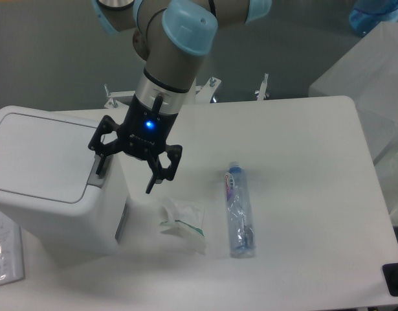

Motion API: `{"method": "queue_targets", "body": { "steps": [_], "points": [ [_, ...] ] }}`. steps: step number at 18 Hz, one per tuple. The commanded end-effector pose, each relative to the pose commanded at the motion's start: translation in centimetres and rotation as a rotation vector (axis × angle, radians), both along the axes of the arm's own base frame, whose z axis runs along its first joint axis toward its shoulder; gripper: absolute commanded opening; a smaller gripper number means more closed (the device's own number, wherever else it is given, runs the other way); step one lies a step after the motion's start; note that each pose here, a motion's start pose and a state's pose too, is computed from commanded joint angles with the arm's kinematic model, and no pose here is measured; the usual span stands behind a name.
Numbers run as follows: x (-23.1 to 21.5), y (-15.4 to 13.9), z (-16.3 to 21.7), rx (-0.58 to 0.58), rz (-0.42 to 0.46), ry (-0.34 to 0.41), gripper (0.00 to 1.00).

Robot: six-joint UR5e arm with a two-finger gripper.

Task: Open the trash can
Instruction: 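Lower the gripper onto the trash can lid edge to flip it open, then lift the gripper away from the open trash can toward the bottle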

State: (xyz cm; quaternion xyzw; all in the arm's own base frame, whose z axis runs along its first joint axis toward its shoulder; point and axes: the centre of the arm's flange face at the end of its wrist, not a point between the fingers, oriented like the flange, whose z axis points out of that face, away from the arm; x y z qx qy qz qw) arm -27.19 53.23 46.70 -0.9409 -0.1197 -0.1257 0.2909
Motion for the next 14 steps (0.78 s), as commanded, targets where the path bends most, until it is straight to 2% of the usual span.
{"method": "queue_targets", "body": {
  "steps": [10,14],
  "points": [
    [-0.2,0.1,-0.2,-0.008,0.004,0.006,1.00],
    [-1.4,0.6,2.4,0.048,0.013,0.063,1.00]
  ]
}}
